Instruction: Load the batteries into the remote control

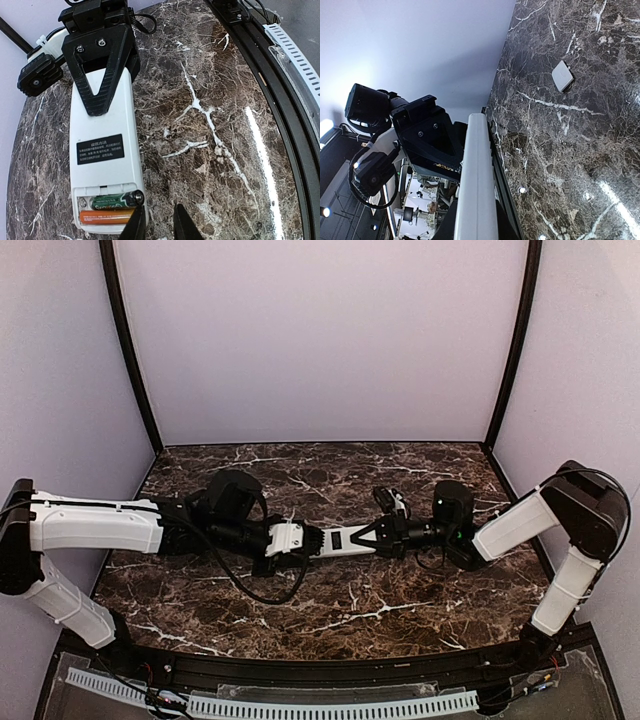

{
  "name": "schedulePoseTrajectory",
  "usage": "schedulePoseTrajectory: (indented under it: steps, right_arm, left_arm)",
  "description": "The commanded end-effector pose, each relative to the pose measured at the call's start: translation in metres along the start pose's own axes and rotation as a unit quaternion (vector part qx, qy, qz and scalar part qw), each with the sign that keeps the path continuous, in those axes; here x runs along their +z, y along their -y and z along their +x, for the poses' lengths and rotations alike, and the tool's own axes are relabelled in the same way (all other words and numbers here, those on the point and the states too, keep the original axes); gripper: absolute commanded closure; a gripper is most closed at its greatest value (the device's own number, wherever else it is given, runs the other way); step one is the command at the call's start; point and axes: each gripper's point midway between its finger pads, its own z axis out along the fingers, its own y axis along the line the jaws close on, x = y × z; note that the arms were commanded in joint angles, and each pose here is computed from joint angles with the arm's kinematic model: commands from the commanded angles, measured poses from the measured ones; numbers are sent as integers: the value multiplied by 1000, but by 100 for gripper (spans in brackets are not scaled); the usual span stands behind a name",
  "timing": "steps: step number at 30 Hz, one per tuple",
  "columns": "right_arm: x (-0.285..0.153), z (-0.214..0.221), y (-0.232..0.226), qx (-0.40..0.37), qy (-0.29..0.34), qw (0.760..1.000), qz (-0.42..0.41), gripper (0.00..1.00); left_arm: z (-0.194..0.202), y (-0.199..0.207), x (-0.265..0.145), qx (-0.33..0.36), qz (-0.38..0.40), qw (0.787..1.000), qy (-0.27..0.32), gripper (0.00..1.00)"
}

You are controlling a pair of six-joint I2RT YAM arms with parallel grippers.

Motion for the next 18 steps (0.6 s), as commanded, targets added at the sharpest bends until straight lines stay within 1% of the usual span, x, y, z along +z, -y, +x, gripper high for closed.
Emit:
schedulePoseTrajectory:
  steps: [1, 5, 10, 13, 18]
  right_arm:
    - [6, -1, -14, -27, -8, 999, -23, 100]
    - [5, 0, -12, -24, -6, 999, -22, 100]
    - [4, 0, -11, -21, -3, 1000, -20, 100]
    - [4, 1, -9, -17, -3, 1000, -17, 100]
    - [5, 0, -6, -12, -1, 1000, -14, 100]
  left_arm:
    - [0, -1, -3, 5, -6, 1000, -7, 81]
    - [-2, -6, -7, 10, -23, 1000, -6, 81]
    - [2, -6, -11, 19, -29, 999, -15, 78]
    - [0, -7, -14, 20, -35, 999, -10, 75]
    - [-15, -8, -13, 5, -28, 1000, 9, 69]
